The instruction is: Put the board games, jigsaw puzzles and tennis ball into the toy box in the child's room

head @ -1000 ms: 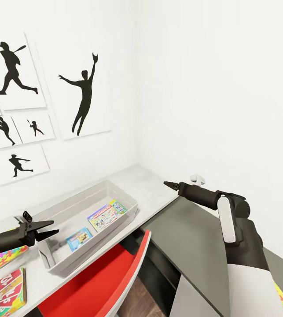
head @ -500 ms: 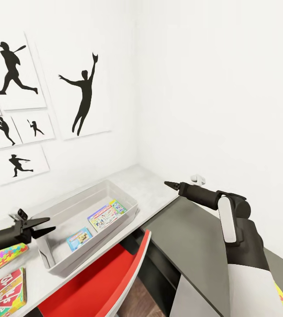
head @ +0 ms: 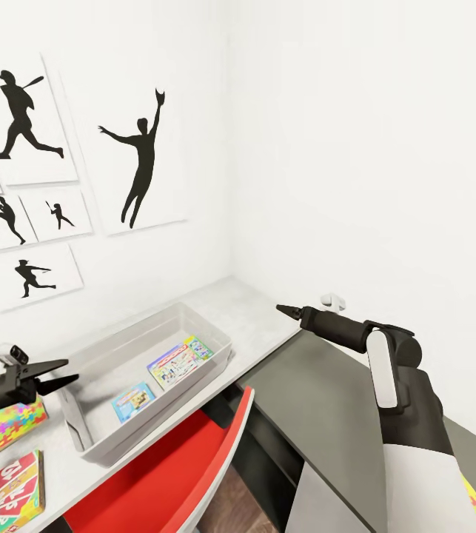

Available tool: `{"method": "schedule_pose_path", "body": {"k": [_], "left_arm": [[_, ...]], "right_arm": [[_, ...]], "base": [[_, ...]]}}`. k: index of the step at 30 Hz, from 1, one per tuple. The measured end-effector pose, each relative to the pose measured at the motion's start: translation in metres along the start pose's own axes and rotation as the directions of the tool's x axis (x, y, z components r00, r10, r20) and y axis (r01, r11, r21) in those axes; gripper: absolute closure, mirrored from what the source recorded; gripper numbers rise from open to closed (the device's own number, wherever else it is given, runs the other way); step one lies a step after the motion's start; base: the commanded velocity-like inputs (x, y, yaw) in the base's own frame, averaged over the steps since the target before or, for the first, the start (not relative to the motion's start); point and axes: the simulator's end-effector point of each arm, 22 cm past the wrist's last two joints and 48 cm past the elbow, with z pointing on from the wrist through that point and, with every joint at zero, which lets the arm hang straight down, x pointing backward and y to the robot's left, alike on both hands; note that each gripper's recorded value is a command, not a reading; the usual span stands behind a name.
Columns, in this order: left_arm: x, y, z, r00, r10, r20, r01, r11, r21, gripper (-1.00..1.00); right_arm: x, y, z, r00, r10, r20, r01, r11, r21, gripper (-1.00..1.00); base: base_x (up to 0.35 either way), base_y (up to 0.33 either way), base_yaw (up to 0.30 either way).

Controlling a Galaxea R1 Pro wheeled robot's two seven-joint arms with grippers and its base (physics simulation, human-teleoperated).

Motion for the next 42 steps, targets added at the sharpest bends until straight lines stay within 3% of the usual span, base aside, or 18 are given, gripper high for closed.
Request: {"method": "schedule_pose_path", "body": {"k": [7,13,17,24,31,36,39,42], "left_arm": [[-0.013,-0.005,-0.013,0.999,0.023,0.036,-0.022,1.0,-0.007,-1.0],[-0.019,-0.008,-0.023,0.998,0.044,0.047,-0.043,0.999,-0.022,-1.0],[-0.021,-0.013,-0.029,0.997,0.056,0.05,-0.055,0.998,-0.022,-1.0],[-0.021,-0.019,-0.032,0.996,0.069,0.051,-0.068,0.998,-0.012,-1.0],[-0.019,-0.021,-0.04,0.993,0.096,0.062,-0.095,0.995,-0.015,-1.0],[-0.015,-0.023,-0.049,0.992,0.096,0.079,-0.096,0.995,-0.007,-1.0],[-0.012,-0.026,-0.057,0.991,0.091,0.096,-0.092,0.996,0.007,-1.0],[-0.007,-0.027,-0.066,0.988,0.11,0.113,-0.112,0.994,0.015,-1.0]], "right_arm": [[0.001,-0.002,-0.002,1.0,0.007,0.003,-0.007,1.0,0.002,-1.0],[-0.007,-0.01,-0.015,0.998,0.041,0.038,-0.041,0.999,-0.004,-1.0],[-0.013,-0.009,-0.028,0.995,0.073,0.073,-0.069,0.996,-0.057,-1.0],[-0.004,-0.002,-0.043,0.991,0.109,0.083,-0.097,0.986,-0.133,-1.0],[0.003,-0.008,-0.072,0.977,0.172,0.124,-0.143,0.967,-0.21,-1.0],[-0.007,0.001,-0.092,0.967,0.17,0.19,-0.109,0.95,-0.292,-1.0],[-0.006,0.004,-0.114,0.956,0.179,0.232,-0.087,0.93,-0.358,-1.0],[0.002,0.002,-0.128,0.949,0.194,0.249,-0.087,0.919,-0.384,-1.0]], "base": [[0.0,0.0,0.0],[0.0,0.0,0.0],[0.0,0.0,0.0],[0.0,0.0,0.0],[0.0,0.0,0.0],[-0.102,0.022,0.0],[-0.138,0.043,0.0],[-0.063,0.02,0.0]]}}
